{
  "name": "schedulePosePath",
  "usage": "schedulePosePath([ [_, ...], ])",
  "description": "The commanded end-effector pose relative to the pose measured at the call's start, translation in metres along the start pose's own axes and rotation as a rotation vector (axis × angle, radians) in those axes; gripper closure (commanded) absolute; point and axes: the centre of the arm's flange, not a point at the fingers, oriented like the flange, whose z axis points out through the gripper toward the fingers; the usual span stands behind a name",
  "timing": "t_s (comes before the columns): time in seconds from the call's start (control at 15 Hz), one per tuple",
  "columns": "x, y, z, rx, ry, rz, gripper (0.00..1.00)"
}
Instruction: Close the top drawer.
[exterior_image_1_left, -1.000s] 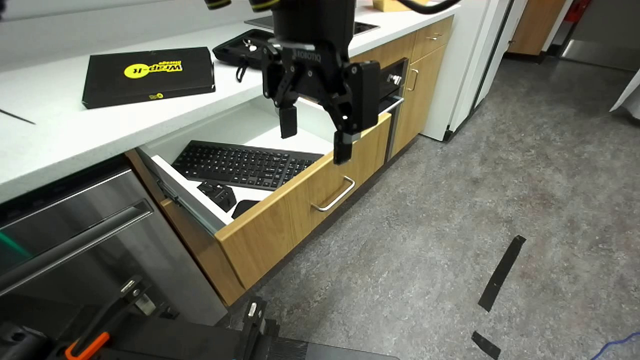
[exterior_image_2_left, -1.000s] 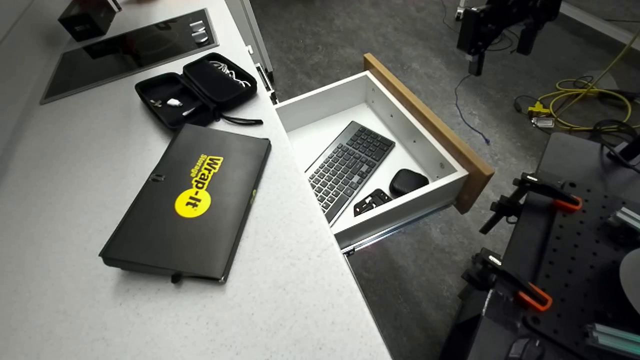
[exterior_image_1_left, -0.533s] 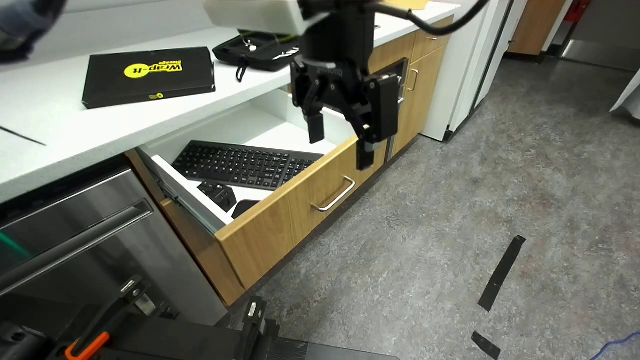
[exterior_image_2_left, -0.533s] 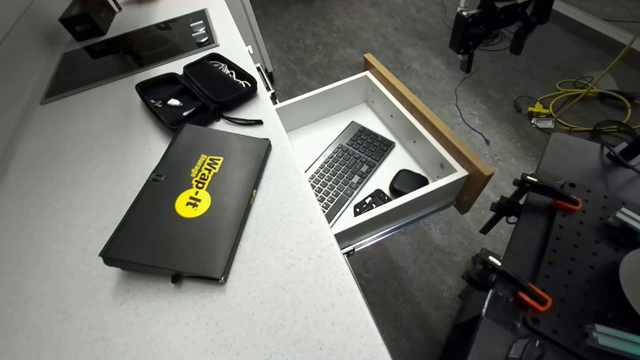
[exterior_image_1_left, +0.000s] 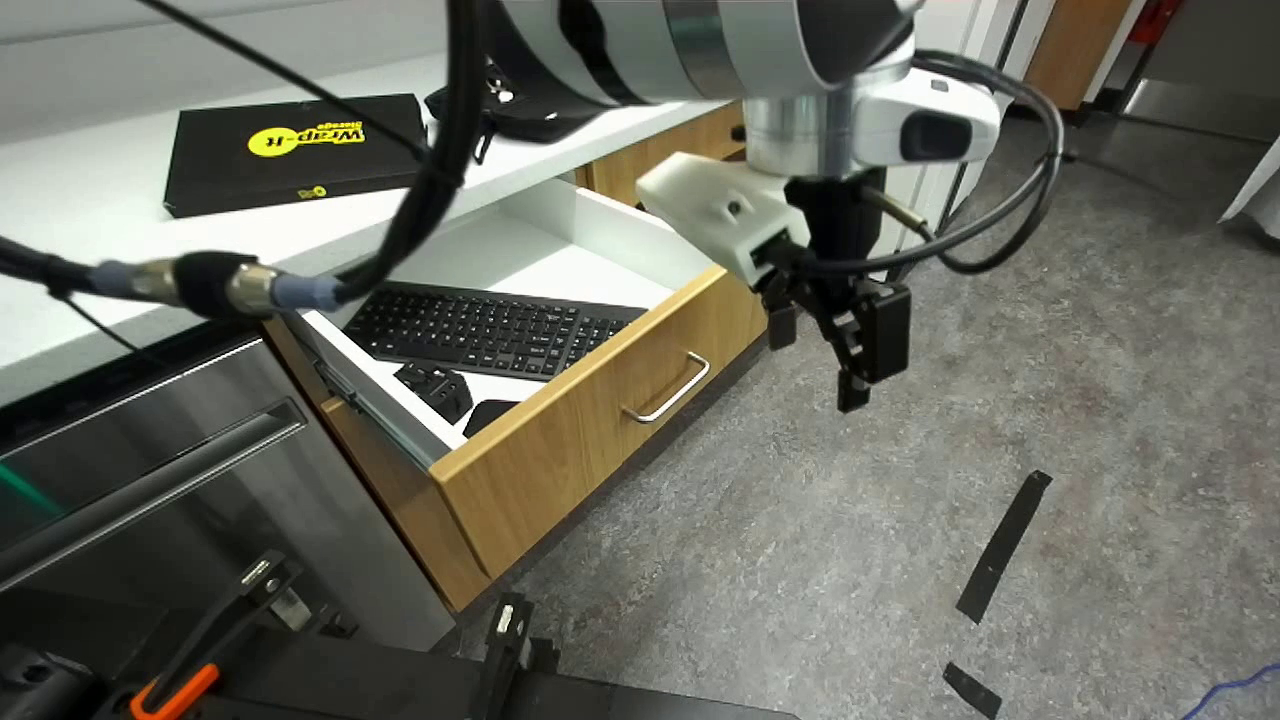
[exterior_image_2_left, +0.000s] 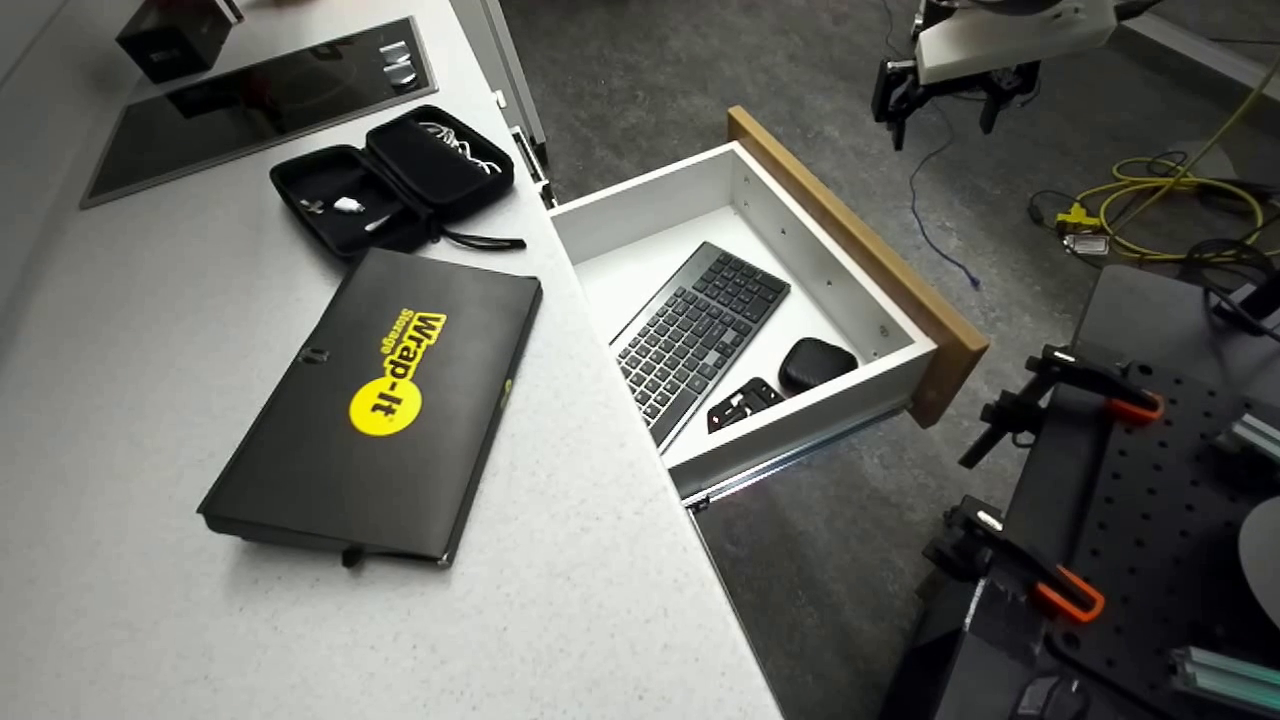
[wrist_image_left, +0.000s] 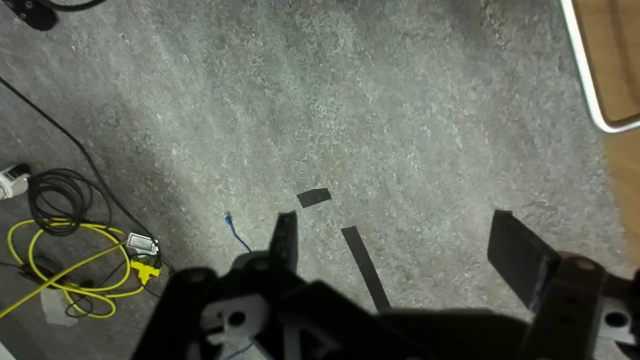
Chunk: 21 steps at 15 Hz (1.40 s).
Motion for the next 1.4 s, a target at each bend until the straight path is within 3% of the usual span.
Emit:
schedulePosePath([
  [0.0,0.038,-0.033,0.060,-0.019,-0.015,0.101,0.00],
  [0.07,0.037,-0.038,0.068,-0.004,-0.075,0.116,0.00],
  [0.27,0.031,-0.062,0.091,0.011,-0.094,0.116,0.00],
  [0.73,0.000,-0.137,0.047,0.154,-0.186,-0.049,0.00],
  [1.2,-0.033,-0.221,0.031,0.140,-0.331,-0.168,0.00],
  [1.27,-0.039,-0.198,0.033,0.131,-0.283,-0.167,0.00],
  [1.33,-0.042,-0.206,0.030,0.132,-0.296,-0.177,0.00],
])
